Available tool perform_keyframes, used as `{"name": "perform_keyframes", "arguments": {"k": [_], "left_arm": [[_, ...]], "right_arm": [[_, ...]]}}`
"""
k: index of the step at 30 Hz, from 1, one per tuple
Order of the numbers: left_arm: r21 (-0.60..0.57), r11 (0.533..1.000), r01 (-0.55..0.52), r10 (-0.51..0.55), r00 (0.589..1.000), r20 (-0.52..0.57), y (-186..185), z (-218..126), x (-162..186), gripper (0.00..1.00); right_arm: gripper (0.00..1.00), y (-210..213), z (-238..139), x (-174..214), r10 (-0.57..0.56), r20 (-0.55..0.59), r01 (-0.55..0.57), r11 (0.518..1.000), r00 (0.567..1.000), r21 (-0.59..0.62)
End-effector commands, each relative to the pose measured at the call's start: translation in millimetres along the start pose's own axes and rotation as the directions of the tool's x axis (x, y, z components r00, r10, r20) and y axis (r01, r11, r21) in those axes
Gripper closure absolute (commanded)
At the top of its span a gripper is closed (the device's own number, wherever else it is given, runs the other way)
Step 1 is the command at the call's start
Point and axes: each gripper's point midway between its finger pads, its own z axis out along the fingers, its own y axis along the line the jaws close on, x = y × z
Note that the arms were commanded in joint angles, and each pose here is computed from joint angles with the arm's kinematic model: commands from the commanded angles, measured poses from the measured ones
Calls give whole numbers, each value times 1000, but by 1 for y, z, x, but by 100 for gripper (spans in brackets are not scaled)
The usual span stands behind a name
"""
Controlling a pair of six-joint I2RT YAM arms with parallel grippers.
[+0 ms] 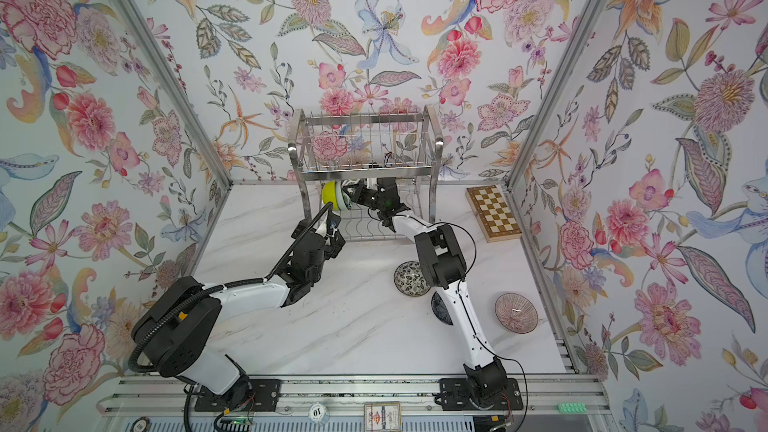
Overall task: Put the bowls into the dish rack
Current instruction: 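Press the leaf-patterned bowl against the pale green bowl with the right gripper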
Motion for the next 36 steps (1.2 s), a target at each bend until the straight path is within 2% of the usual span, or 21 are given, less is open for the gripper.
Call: {"name": "perform_keyframes", "arguments": {"k": [1,11,12,18,36], "left_arm": [[-32,999,44,-43,999,21,11,-3,-19,1],[-46,992,121,-123,991,-46,13,0,-15,1],[-49,988,148,-149,989,-22,21,-6,-25,1],[-57,978,201,-202,979,-12,29,-10,-34,1],[-69,973,220,-223,974,-29,34,-20,-22,1]], "right_arm": [[100,-4,-8,-1,-14,-55,18,997,998,76],[97,-14,-17,5,-69,-152,93,984,986,153],[97,-14,-17,5,-74,-160,99,983,984,157],[96,-18,-19,5,-98,-205,137,973,974,186],[87,-31,-29,7,-142,-281,212,949,949,235]]}}
